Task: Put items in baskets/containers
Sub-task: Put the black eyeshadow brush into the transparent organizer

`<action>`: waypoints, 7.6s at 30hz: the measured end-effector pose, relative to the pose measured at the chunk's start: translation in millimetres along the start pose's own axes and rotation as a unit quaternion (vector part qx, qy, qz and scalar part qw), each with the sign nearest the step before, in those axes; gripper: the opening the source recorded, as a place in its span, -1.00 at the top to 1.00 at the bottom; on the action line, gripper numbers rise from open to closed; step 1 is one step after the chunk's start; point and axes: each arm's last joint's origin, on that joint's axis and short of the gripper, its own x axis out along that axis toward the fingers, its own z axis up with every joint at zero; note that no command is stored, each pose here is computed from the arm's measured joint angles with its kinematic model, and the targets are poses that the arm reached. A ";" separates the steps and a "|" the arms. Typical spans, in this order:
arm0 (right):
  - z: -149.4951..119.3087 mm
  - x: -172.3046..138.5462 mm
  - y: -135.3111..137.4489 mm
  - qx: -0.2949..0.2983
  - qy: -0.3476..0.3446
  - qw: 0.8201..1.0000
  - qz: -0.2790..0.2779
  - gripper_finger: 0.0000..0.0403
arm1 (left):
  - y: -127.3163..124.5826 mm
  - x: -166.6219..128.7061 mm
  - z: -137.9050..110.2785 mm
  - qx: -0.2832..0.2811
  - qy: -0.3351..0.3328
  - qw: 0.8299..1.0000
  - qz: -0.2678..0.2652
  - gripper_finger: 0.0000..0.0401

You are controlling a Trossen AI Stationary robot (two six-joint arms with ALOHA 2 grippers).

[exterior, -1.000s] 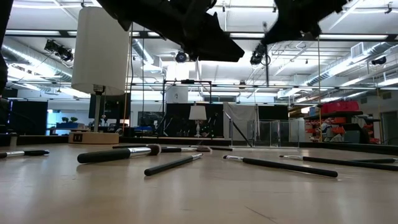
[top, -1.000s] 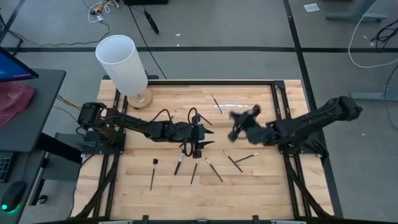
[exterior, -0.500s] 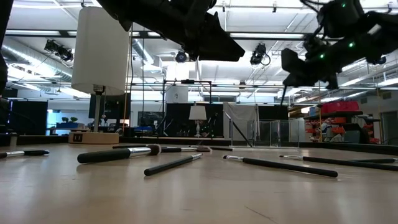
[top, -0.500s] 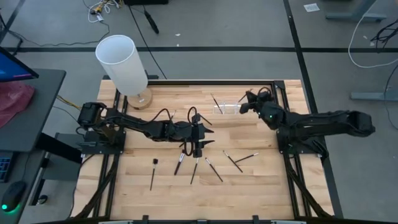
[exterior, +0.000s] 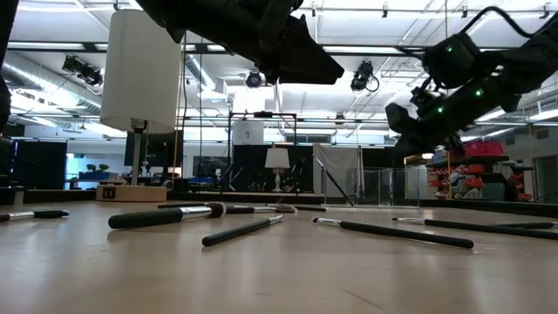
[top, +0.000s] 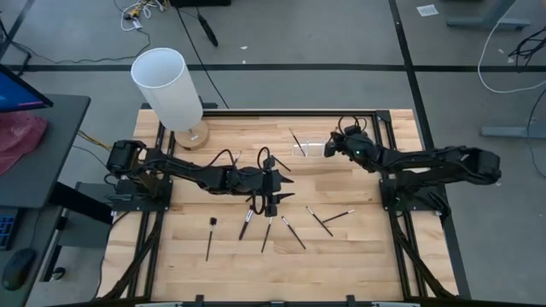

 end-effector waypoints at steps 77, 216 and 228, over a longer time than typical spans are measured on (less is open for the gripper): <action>-61.5 -125.6 82.2 -0.068 0.143 0.911 0.380 0.98 | -7.8 -1.9 -1.7 -0.002 0.013 1.000 -0.012 0.09; -47.2 -155.3 211.0 -0.240 -0.330 0.756 0.512 0.68 | -42.6 3.7 19.6 0.063 -0.211 0.965 -0.145 0.93; -65.6 -181.3 192.2 -0.307 -0.217 0.888 0.265 0.27 | -23.7 15.0 -12.3 0.043 -0.020 0.999 0.026 0.93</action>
